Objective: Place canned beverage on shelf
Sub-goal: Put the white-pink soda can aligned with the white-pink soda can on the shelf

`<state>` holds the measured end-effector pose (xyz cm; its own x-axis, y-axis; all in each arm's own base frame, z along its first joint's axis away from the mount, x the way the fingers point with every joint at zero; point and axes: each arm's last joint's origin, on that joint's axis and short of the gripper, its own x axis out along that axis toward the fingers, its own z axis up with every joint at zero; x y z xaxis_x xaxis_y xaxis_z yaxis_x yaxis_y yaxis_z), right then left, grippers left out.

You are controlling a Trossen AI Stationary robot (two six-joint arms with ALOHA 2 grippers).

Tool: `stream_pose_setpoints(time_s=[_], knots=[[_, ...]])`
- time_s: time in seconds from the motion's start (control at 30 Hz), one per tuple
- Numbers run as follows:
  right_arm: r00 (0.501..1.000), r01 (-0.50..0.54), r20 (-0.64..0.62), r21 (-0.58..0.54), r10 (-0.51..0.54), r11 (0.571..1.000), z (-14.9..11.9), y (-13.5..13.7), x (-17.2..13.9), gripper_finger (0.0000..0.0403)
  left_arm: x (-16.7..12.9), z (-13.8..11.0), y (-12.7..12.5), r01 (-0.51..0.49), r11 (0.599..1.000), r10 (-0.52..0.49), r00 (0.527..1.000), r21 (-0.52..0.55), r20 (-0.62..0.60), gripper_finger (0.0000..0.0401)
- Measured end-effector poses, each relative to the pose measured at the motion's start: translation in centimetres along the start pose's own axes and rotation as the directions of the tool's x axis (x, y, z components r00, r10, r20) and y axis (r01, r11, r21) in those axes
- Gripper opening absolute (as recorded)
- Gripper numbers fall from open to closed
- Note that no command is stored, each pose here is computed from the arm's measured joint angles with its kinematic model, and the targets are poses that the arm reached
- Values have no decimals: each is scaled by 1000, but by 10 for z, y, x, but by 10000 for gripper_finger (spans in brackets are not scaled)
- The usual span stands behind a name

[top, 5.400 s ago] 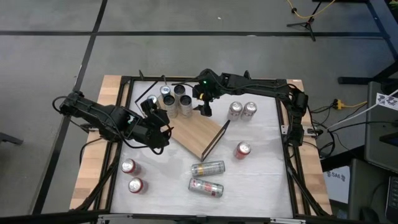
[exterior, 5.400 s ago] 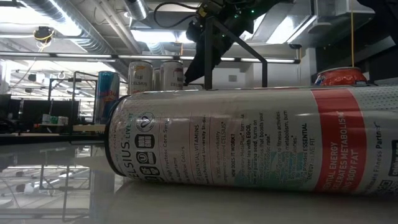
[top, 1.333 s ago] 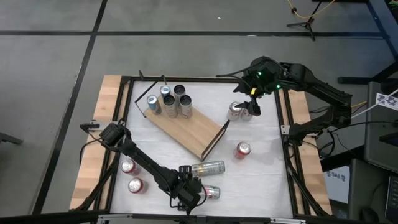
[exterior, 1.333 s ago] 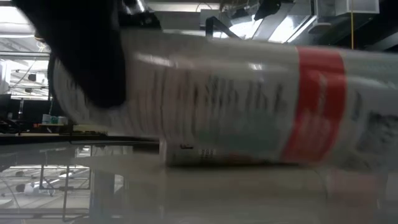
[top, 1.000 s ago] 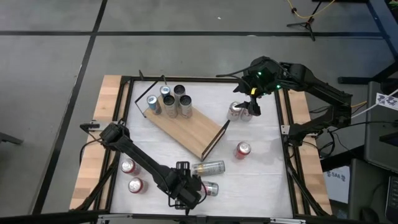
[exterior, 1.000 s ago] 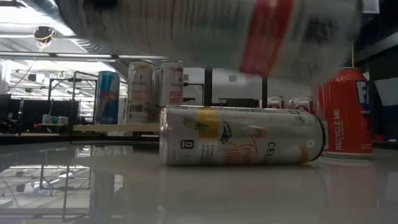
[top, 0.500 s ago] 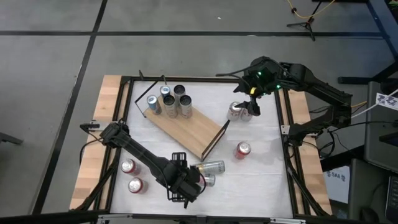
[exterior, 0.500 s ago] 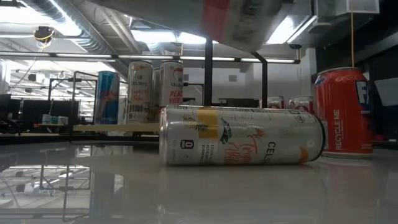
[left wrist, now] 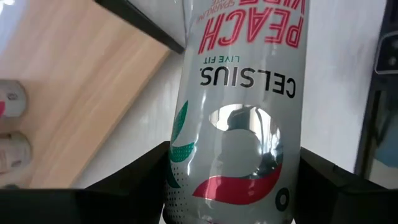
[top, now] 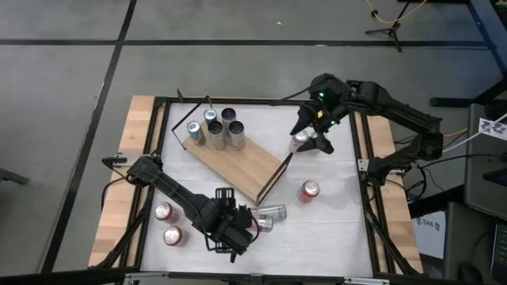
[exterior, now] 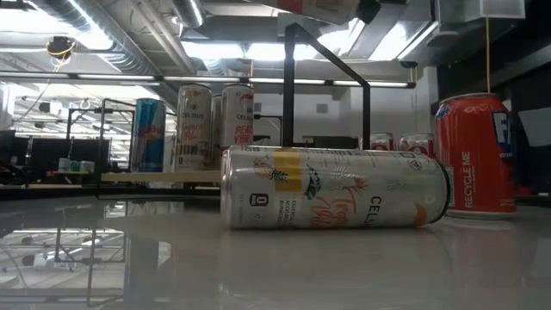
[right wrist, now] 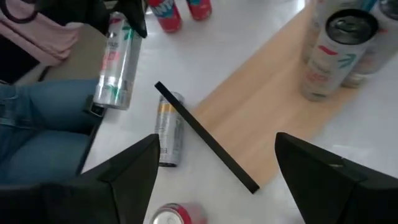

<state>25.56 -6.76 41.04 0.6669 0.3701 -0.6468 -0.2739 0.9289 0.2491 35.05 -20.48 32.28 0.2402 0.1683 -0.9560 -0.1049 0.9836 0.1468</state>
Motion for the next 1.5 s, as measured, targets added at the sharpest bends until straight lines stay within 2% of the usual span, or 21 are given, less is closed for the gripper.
stream_pose_setpoints(time_s=[0.2, 0.37, 0.5, 0.8, 1.13, 1.37, 1.5], knots=[[998, -64, 7, 71, 64, 995, 4, -10, 15, 312, 0, 0, 0, -7, 1000, 7, 1000, 1, 3, 246], [989, -145, 24, 82, 143, 986, 7, -17, 27, 312, -3, 0, 3, -6, 1000, 6, 1000, 22, 14, 246], [983, -185, 34, 83, 182, 979, 9, -22, 35, 312, -16, -1, 12, -25, 999, 24, 998, 24, 64, 246], [979, -204, 44, 92, 201, 975, 11, -25, 39, 312, -55, -8, 43, -74, 997, 75, 976, -14, 204, 246], [964, -252, 153, 276, 216, 927, 24, -28, 38, 312, -57, 2, 70, -160, 984, 138, 964, 82, 227, 246], [925, -378, 178, 328, 336, 866, 22, -29, 34, 312, -53, 9, 86, -206, 975, 185, 957, 77, 225, 246], [911, -412, 178, 363, 372, 836, 22, -27, 34, 312, -52, 11, 90, -234, 964, 202, 953, 128, 225, 246]])
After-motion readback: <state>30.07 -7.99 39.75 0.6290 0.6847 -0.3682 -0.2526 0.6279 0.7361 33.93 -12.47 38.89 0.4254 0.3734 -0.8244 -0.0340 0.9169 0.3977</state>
